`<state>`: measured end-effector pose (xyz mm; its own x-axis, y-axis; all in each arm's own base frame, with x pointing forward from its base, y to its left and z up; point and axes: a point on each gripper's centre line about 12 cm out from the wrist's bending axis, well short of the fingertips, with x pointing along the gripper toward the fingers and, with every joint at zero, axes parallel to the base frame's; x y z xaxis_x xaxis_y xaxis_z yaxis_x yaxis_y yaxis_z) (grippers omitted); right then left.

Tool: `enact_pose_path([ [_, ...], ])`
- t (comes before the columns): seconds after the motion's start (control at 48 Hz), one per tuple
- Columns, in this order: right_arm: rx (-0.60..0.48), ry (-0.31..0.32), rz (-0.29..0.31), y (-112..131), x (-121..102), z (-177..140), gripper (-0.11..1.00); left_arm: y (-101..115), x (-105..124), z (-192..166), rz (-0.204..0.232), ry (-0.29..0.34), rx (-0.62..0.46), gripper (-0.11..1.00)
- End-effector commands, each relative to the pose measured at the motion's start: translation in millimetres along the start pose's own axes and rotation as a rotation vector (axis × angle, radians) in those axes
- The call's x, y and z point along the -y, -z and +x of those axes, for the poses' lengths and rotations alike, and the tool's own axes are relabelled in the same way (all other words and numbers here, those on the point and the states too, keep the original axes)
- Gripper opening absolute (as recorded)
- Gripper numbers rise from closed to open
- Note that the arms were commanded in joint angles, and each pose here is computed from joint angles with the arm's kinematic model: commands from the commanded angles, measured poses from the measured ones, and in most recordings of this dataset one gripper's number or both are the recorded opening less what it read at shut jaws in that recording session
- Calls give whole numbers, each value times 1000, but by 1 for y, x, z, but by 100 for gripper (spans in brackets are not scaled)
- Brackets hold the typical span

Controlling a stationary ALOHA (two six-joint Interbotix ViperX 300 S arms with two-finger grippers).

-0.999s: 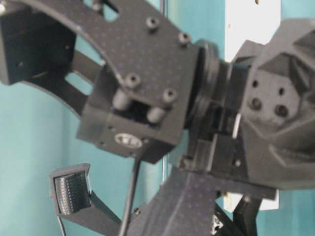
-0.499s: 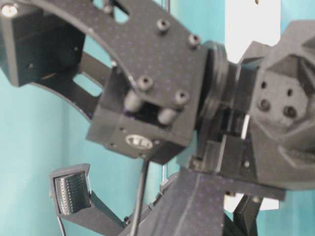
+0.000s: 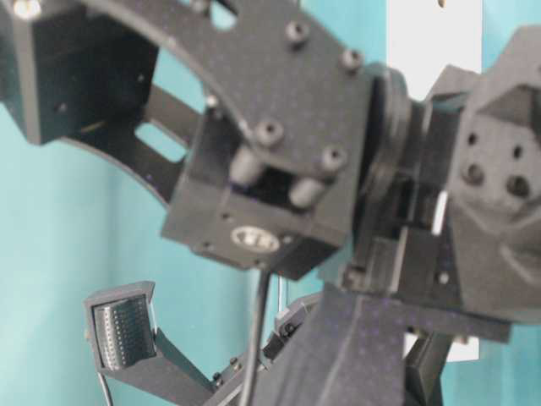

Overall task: Insert the rod into the hole on the wooden board.
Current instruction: 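Close the right gripper on the wooden dowel rod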

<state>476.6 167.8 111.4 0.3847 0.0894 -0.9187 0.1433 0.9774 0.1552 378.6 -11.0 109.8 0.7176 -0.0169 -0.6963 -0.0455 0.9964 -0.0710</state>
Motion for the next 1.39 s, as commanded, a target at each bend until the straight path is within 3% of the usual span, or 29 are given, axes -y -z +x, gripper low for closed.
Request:
enact_pose_path([
  [0.0, 42, -29, -2, -10, -9, -15, 32, -10, 3, -3, -3, 7, 32, 100],
  [0.645, 43, -31, 4, -9, -11, -15, 31, -9, 2, -3, -6, 5, 30, 100],
  [0.895, 42, -32, 31, -10, -11, -16, 22, -8, 3, -4, -5, 6, 29, 100],
  [1.041, 48, -35, 32, -12, -12, -17, 11, -8, 2, -3, -6, 5, 27, 100],
  [1.374, 51, -37, 34, -13, -13, -19, 11, -8, 2, -4, -6, 5, 27, 100],
])
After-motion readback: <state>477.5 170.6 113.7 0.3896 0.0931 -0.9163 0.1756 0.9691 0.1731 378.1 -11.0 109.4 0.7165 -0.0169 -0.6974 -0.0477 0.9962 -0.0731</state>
